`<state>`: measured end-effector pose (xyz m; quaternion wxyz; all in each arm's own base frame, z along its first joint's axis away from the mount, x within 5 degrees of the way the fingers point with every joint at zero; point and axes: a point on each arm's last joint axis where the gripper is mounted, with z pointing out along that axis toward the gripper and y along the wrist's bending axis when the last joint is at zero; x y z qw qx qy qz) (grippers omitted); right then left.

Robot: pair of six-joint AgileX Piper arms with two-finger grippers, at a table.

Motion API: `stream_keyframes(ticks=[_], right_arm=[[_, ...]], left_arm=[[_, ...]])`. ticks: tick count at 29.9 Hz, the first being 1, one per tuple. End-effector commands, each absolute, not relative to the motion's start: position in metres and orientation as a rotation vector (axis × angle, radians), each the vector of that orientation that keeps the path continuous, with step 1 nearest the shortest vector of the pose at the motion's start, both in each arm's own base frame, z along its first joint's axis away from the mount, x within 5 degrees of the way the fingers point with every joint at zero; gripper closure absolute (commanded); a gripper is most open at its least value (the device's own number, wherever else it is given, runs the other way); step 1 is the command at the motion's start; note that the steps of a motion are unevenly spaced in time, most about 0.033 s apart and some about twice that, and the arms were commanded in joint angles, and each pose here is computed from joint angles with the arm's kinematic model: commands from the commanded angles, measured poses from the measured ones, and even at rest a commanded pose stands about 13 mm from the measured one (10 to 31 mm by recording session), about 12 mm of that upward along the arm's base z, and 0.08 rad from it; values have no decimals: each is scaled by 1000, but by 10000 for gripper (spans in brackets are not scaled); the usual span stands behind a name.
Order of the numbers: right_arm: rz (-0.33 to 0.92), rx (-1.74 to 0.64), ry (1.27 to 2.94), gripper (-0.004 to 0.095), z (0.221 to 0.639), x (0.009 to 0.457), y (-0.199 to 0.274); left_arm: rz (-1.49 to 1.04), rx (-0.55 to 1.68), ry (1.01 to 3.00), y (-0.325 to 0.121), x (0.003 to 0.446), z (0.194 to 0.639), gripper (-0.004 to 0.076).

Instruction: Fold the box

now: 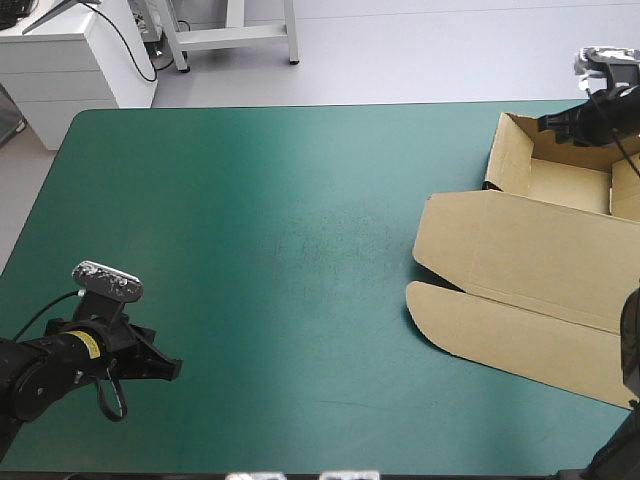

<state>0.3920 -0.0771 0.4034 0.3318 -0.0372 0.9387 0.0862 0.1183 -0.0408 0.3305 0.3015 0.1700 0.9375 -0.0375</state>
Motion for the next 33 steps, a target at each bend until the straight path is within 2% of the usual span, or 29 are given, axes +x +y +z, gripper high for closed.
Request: stream_keyframes(ticks=[1,8,13,22,27,33], right_arm=[[210,-222,2374,909,440,352,-43],[206,-368,2355,909,441,283,0],[197,-384,2283,910,448,223,8],[142,-438,2192,910,434,133,17],[140,-419,2173,910,417,107,19],[154,-406,2217,910,376,88,21]], left_arm=[[-115,441,2405,-42,121,342,731],[-123,432,2399,-43,122,342,731],[-123,432,2398,-43,122,342,731],[-185,418,2390,-43,114,330,731],[-195,415,2386,-39,100,316,731],[-196,414,2378,-34,87,306,731]])
